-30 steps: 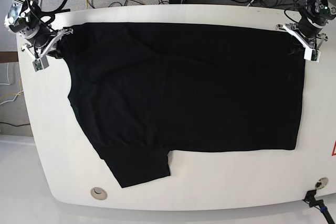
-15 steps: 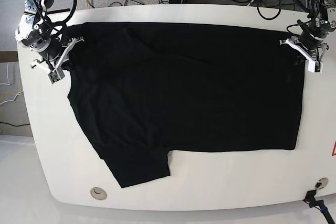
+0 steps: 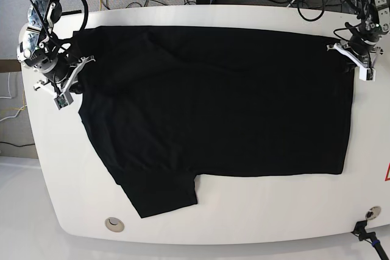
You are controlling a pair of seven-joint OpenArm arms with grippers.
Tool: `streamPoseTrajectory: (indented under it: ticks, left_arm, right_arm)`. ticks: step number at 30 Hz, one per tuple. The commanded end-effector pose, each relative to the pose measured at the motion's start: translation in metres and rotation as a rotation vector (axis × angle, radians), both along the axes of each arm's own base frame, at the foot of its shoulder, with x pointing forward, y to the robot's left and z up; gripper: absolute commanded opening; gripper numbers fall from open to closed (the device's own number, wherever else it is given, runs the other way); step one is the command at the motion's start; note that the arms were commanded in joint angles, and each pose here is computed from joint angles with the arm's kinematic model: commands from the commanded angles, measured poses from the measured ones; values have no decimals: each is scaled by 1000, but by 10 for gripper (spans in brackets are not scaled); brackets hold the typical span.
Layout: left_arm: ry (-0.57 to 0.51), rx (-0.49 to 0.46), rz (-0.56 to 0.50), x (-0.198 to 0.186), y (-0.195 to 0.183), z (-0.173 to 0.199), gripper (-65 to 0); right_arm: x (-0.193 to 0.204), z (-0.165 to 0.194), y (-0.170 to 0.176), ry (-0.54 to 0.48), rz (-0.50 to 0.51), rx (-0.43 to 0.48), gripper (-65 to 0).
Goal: Fold the T-shirt properly
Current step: 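Release the shirt edge and reposition both grippers along its sides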
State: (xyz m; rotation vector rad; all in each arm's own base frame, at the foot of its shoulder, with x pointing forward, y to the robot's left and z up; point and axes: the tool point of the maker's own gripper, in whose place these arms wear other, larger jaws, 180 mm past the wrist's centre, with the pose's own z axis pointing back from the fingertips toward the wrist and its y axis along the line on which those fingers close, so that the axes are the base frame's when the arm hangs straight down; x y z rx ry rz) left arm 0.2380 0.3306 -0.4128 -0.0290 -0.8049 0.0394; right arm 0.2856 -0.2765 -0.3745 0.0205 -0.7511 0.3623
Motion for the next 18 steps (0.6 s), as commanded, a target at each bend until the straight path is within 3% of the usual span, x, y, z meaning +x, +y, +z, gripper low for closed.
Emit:
streamPoseTrajectory:
  ticks: [1, 18]
  left_arm:
    - [-57, 15, -6, 13, 7, 16, -600]
    - [-45, 1, 8, 11, 10, 14, -566]
  right_arm:
    - [10, 16, -6, -56, 1, -7, -650]
    - [9, 14, -7, -51, 0, -6, -650]
